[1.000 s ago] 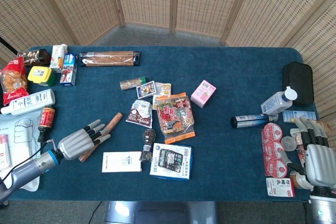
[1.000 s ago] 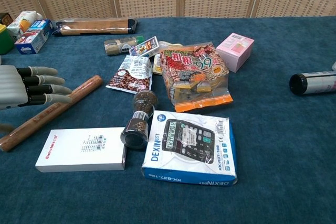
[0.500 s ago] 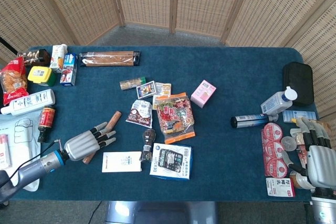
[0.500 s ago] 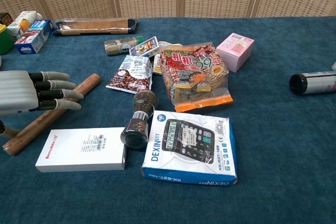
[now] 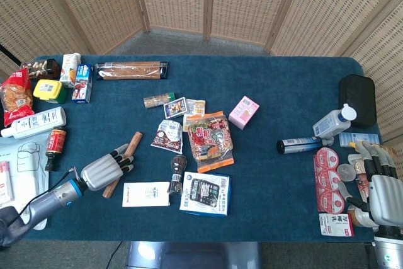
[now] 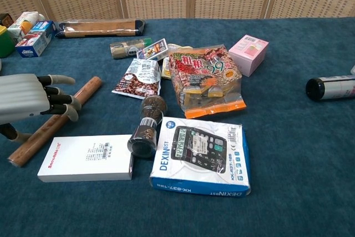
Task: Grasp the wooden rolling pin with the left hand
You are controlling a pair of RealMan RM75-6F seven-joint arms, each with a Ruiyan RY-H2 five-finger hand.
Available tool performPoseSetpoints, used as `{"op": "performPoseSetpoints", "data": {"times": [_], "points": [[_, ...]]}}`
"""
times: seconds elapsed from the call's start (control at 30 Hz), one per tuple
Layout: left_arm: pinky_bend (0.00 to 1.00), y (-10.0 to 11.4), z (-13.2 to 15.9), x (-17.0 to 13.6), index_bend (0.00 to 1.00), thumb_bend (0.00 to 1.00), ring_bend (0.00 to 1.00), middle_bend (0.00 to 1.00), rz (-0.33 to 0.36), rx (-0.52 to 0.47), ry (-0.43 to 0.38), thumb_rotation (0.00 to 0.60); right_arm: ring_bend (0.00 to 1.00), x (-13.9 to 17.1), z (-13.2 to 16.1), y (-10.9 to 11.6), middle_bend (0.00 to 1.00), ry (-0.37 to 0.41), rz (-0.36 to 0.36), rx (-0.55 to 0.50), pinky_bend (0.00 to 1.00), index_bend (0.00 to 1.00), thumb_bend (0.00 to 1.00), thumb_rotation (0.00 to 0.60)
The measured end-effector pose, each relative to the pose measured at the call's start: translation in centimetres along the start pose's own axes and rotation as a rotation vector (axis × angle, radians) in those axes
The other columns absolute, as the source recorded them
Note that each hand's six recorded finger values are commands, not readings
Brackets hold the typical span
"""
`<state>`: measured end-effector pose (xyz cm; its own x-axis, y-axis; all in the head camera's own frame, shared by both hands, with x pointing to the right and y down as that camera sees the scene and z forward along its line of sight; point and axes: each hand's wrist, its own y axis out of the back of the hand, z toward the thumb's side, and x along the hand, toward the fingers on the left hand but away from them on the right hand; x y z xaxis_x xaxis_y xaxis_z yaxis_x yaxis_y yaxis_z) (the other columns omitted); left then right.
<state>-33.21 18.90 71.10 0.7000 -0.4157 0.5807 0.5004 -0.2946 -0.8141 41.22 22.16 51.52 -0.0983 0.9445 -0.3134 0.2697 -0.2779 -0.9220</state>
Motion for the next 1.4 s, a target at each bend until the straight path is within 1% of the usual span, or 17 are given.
{"op": "performPoseSetpoints", "data": {"times": [0.07,0.2,0.27,0.4,0.47,0.6,0.77,1.1,1.17,1.3,1.4], "points": [[0.1,0.0,0.1,0.3,0.28,0.26,0.32,0.25,-0.002,0.003,-0.003,0.6,0.0,0.0,0.0,0.0,0.06,0.0,-0.001,0.0,0.0,0.0,0.32,0.59],[0.16,0.2,-0.2,0.5,0.28,0.26,0.35,0.26,0.004,0.004,0.006,0.6,0.0,0.1,-0.1,0.2,0.06,-0.003,-0.006,0.002,0.0,0.0,0.32,0.591],[0.21,0.4,-0.5,0.4,0.29,0.27,0.37,0.27,0.01,-0.006,0.017,0.6,0.0,0.1,-0.1,0.3,0.06,-0.005,-0.009,0.001,0.0,0.0,0.32,0.59],[0.39,0.3,-0.5,0.3,0.38,0.34,0.49,0.36,0.006,-0.007,0.013,0.6,0.0,0.1,-0.1,0.3,0.06,-0.005,-0.01,-0.002,0.0,0.0,0.32,0.59],[0.48,0.2,-0.4,0.2,0.44,0.38,0.57,0.44,0.008,-0.012,0.01,0.6,0.0,0.1,-0.1,0.3,0.06,-0.003,-0.01,-0.002,0.0,0.0,0.32,0.59],[0.57,0.1,-0.4,0.2,0.5,0.42,0.67,0.55,0.005,-0.02,0.013,0.6,0.0,0.1,0.0,0.3,0.06,-0.001,-0.011,-0.003,0.0,0.0,0.32,0.589],[0.66,0.2,-0.6,0.0,0.55,0.45,0.74,0.6,0.001,-0.025,0.021,0.6,0.0,0.1,0.0,0.5,0.07,0.001,-0.017,-0.005,0.0,0.0,0.32,0.591],[0.74,1.2,-1.8,-0.7,0.6,0.51,0.81,0.66,0.028,-0.066,0.077,0.6,0.0,0.3,0.0,0.7,0.07,0.004,-0.029,-0.008,0.0,0.0,0.32,0.592],[0.76,1.6,-2.1,-0.9,0.61,0.53,0.83,0.67,0.04,-0.078,0.093,0.6,0.0,0.3,0.0,0.8,0.07,0.006,-0.031,-0.009,0.0,0.0,0.32,0.591],[0.81,2.6,-3.0,-1.4,0.65,0.6,0.89,0.73,0.08,-0.116,0.136,0.6,0.0,0.3,0.1,0.8,0.07,0.013,-0.034,-0.011,0.0,0.0,0.32,0.591],[0.83,3.3,-3.8,-1.9,0.66,0.61,0.9,0.74,0.111,-0.161,0.175,0.6,0.0,0.2,0.1,0.7,0.07,0.018,-0.036,-0.014,0.0,0.0,0.32,0.591]]}}
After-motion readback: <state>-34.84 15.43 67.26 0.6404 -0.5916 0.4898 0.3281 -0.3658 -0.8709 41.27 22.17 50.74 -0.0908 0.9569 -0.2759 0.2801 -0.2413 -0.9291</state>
